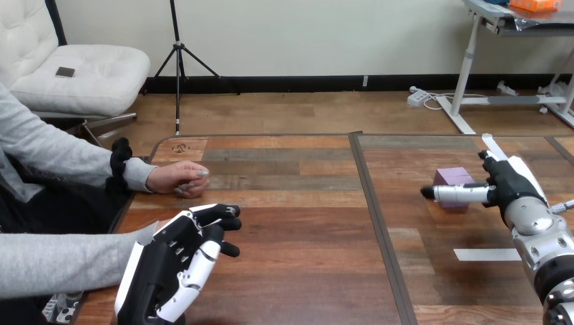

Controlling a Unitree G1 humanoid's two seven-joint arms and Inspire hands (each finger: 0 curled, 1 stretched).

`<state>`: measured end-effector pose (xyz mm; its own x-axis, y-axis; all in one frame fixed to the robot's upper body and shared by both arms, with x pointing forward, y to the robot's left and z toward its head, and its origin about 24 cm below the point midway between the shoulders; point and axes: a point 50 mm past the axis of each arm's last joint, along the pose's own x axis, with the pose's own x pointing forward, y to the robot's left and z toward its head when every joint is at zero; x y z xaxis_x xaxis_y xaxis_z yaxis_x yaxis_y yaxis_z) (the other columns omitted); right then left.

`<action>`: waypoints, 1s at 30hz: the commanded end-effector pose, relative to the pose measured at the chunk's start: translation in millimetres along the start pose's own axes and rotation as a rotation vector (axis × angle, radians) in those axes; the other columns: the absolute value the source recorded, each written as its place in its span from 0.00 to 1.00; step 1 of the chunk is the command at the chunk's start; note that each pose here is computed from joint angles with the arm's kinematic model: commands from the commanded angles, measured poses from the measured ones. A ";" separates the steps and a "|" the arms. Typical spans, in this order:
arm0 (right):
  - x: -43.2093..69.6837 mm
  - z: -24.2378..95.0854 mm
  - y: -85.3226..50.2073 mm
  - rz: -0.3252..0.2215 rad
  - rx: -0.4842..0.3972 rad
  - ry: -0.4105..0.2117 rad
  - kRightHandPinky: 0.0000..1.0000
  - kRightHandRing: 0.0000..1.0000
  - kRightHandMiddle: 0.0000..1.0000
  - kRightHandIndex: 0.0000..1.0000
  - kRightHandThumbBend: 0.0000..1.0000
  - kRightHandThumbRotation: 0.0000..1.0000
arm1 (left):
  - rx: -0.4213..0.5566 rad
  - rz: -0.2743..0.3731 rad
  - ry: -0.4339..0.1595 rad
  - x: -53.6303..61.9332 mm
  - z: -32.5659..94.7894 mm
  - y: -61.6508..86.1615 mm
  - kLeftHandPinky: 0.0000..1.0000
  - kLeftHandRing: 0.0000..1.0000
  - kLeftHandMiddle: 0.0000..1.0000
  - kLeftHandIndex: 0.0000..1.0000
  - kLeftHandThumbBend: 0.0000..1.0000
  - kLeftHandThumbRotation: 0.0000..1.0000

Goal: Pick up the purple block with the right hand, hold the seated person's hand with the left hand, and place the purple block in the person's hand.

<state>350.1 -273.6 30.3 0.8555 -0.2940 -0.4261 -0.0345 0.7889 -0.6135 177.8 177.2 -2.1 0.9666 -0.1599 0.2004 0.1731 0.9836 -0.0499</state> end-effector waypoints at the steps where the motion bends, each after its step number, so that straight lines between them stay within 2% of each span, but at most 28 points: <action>1: 1.6 24.8 -1.6 -0.032 0.000 -0.055 0.81 0.96 1.00 1.00 1.00 0.15 | 0.012 -0.038 -0.076 17.0 11.9 2.3 0.53 0.71 0.71 0.62 0.41 0.38; 3: 1.5 23.4 -0.3 -0.031 0.004 -0.050 0.77 0.94 0.99 1.00 1.00 0.14 | 0.010 -0.041 -0.073 16.5 12.2 2.7 0.53 0.71 0.71 0.61 0.43 0.36; 12: 1.1 18.2 4.7 -0.043 0.007 -0.036 0.76 0.94 0.99 0.99 1.00 0.13 | 0.001 -0.049 -0.069 15.3 12.4 3.8 0.52 0.70 0.69 0.59 0.46 0.32; 20: 0.7 15.6 6.7 -0.053 0.001 -0.038 0.80 0.96 1.00 0.97 1.00 0.11 | -0.001 -0.054 -0.068 15.3 13.2 4.3 0.51 0.71 0.69 0.57 0.46 0.30; 30: -0.2 13.8 8.6 -0.099 0.010 -0.061 0.82 0.95 0.98 0.94 1.00 0.07 | -0.025 -0.058 -0.065 15.4 12.8 4.7 0.51 0.72 0.70 0.56 0.46 0.28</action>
<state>348.1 -269.1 24.7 0.8492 -0.3516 -0.3940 0.0216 0.7686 -0.6393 177.7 181.2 -3.3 0.9635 -0.1938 0.1845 0.2100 0.9750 -0.0729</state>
